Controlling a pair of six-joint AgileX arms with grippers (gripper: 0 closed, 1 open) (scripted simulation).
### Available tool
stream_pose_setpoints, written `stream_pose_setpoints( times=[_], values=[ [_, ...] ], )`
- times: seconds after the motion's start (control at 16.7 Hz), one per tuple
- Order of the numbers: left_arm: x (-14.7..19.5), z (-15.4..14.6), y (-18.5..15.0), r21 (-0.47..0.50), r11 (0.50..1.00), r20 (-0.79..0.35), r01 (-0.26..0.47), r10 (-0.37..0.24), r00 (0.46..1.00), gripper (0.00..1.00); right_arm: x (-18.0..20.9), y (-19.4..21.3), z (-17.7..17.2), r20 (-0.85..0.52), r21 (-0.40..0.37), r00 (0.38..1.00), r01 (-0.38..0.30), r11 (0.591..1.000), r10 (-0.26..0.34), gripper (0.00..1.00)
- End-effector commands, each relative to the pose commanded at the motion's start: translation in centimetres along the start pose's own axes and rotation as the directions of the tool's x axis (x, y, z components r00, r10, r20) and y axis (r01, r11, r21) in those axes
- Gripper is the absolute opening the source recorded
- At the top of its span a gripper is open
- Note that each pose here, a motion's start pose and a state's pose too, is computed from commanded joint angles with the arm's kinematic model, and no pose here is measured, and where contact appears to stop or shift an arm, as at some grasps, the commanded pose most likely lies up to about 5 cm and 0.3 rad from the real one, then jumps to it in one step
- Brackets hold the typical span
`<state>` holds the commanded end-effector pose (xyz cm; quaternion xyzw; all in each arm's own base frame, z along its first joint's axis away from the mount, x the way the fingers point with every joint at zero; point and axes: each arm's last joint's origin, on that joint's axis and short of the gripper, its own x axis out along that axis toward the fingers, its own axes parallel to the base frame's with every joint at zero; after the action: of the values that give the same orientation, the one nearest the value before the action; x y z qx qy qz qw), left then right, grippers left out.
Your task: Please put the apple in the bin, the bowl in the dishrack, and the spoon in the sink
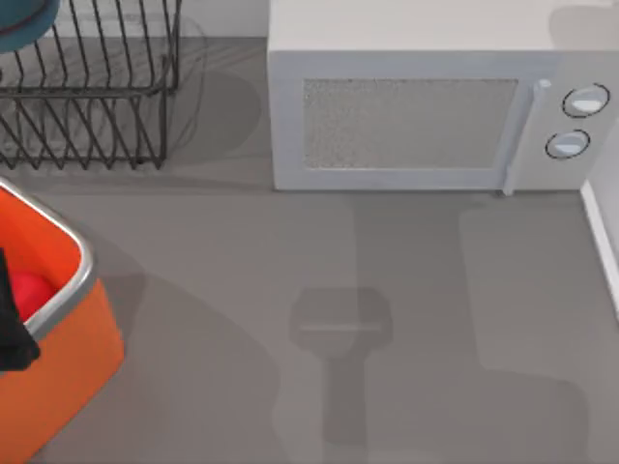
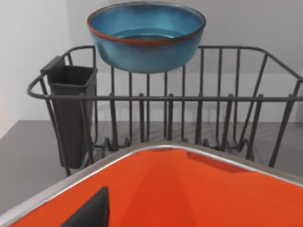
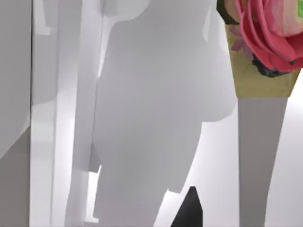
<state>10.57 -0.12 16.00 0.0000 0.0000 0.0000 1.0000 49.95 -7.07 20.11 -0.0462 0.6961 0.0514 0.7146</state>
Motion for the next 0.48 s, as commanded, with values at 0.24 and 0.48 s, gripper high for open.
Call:
stream_pose_setpoints(
  times=[0.24,0.48],
  values=[
    [0.00,0.00,0.00,0.000,1.000,0.000,0.000,0.000,1.000,1.00,0.03,0.04,0.03,0.000,0.000,1.000,0.000,1.000,0.000,0.00],
    [0.00,0.00,0.00,0.000,1.000,0.000,0.000,0.000,1.000,1.00,0.10,-0.20,0.10,0.012,0.005,1.000,0.002,1.000,-0.002,0.00]
  ],
)
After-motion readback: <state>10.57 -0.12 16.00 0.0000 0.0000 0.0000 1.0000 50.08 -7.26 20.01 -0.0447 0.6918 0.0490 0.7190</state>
